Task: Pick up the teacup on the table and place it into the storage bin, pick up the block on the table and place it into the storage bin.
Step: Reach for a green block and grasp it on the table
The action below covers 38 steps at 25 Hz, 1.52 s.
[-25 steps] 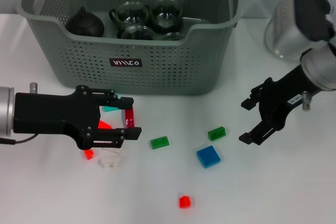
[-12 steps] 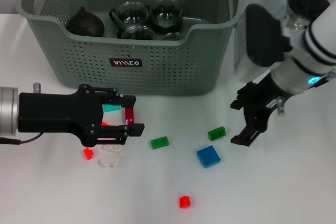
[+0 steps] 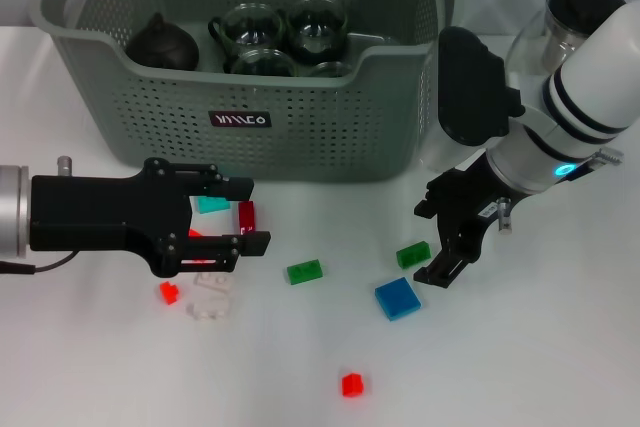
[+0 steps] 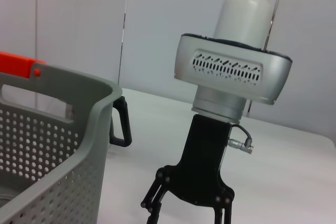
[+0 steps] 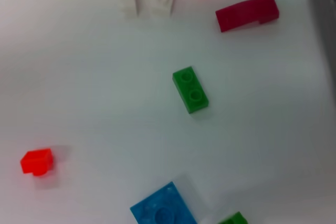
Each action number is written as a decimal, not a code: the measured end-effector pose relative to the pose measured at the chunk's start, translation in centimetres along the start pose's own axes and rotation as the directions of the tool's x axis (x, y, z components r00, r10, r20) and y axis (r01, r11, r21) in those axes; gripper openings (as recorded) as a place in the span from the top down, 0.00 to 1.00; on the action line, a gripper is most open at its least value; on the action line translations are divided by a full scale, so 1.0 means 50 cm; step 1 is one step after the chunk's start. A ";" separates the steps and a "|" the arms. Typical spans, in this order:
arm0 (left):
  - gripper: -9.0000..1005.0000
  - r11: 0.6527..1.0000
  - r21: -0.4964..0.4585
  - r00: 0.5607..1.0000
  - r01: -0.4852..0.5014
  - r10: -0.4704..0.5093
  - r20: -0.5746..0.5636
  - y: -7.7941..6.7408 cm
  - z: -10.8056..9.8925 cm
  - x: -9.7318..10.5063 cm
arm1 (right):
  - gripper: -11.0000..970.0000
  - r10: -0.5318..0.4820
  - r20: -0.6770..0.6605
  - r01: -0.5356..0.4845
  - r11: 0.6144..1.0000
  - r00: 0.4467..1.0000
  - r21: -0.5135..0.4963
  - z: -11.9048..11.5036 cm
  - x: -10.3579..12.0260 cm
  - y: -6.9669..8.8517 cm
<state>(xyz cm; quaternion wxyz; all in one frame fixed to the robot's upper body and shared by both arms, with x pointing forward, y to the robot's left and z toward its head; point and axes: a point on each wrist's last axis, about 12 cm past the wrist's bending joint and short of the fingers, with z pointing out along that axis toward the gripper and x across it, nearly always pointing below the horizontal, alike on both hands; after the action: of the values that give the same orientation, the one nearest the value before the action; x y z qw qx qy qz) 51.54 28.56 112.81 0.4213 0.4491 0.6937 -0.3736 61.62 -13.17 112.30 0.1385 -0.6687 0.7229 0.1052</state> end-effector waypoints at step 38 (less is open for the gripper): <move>0.35 1.000 -0.011 1.000 0.006 -0.005 0.029 -0.005 -0.007 0.016 | 0.20 0.012 0.000 -0.012 1.000 1.000 0.021 0.038 0.005 0.005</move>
<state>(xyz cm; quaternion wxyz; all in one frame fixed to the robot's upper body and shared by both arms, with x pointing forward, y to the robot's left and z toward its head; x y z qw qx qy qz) 51.00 29.05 112.24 0.4329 0.4393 0.6908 -0.3773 61.45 -12.74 110.39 0.1450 -0.6629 0.7279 0.0983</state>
